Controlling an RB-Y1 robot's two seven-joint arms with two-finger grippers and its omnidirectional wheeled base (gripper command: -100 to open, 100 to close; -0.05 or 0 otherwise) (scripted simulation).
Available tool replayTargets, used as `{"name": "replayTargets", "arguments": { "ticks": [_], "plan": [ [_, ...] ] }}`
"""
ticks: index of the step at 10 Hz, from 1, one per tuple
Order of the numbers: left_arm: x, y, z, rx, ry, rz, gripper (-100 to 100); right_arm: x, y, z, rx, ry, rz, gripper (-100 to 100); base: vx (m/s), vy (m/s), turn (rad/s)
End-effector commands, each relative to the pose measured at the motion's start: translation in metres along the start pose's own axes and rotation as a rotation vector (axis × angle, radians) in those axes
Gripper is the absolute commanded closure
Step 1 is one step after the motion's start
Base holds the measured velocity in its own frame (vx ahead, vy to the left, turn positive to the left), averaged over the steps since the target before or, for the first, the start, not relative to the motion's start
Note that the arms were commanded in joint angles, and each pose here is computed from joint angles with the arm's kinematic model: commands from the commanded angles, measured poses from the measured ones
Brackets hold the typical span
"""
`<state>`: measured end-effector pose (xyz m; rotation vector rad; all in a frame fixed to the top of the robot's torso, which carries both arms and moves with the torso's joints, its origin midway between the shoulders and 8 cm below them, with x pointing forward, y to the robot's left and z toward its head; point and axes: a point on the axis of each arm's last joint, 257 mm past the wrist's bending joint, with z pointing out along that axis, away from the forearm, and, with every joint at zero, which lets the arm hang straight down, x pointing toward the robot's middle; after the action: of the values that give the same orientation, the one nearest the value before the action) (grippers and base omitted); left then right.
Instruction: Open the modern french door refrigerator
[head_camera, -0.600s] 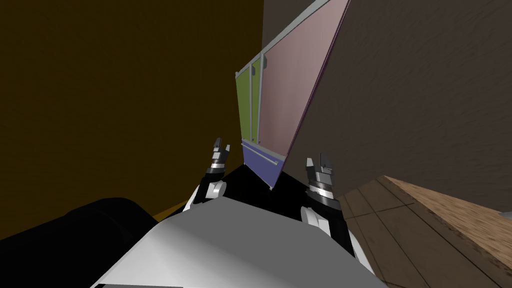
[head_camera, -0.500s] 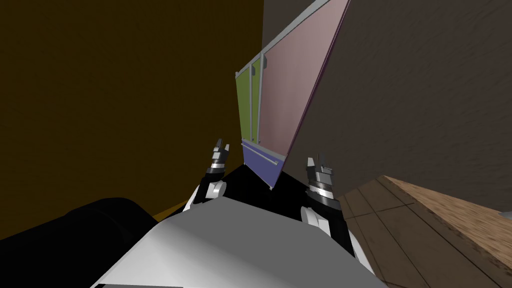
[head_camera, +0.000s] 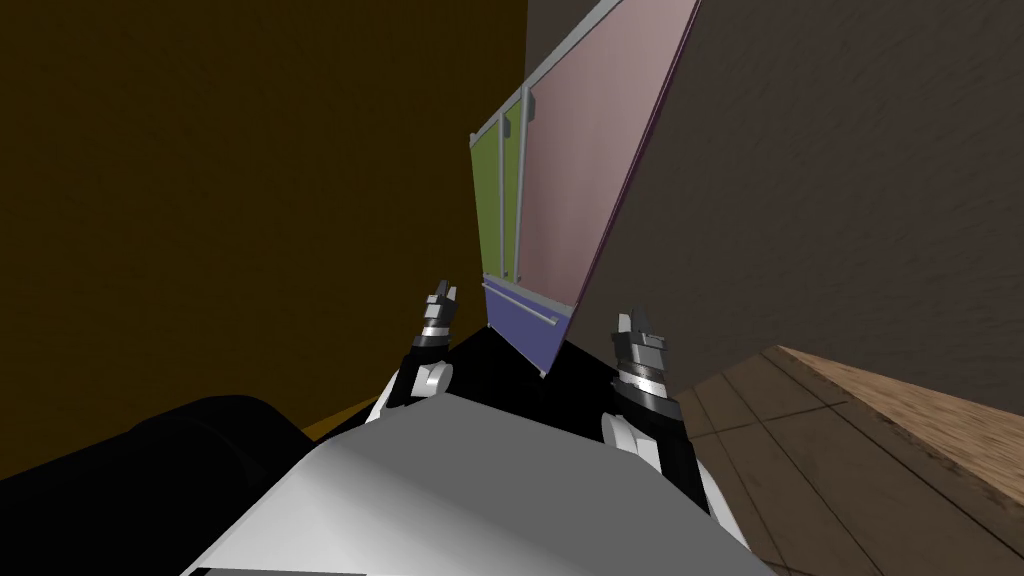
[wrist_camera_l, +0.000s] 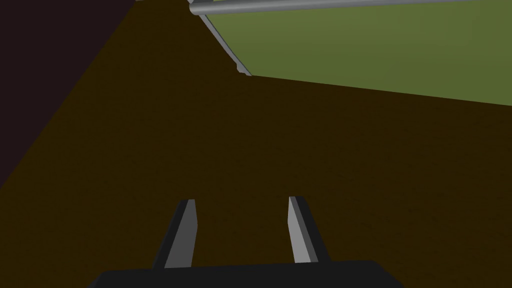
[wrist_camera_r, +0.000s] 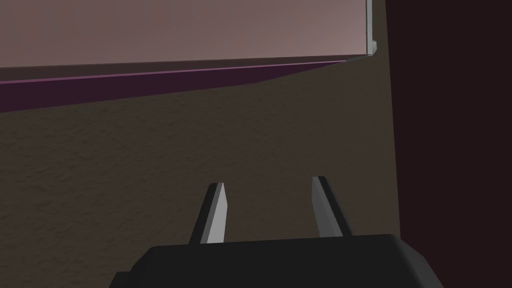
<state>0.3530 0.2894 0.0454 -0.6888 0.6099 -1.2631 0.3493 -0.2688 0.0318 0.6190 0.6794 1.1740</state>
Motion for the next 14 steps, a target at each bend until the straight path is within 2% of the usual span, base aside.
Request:
{"name": "replayTargets", "arguments": {
  "ticks": [1,3,4,10,14],
  "plan": [
    [0.000,0.000,0.000,0.000,0.000,0.000,0,0.000,0.000,0.000,0.000,0.000,0.000,0,0.000,0.000,0.000],
    [0.000,0.000,0.000,0.000,0.000,0.000,0,0.000,0.000,0.000,0.000,0.000,0.000,0,0.000,0.000,0.000],
    [0.000,0.000,0.000,0.000,0.000,0.000,0,0.008,0.000,0.000,-0.008,0.051,-0.031,-100,0.014,0.012,0.004],
    [0.000,0.000,0.000,-0.001,0.000,0.000,0,0.045,-0.008,0.008,-0.071,0.253,-0.216,-100,0.044,0.060,0.006],
    [0.000,0.000,0.000,-0.001,0.000,0.000,0,0.059,-0.012,0.012,-0.104,0.313,-0.312,-100,0.058,0.066,0.004]
  ]
}}
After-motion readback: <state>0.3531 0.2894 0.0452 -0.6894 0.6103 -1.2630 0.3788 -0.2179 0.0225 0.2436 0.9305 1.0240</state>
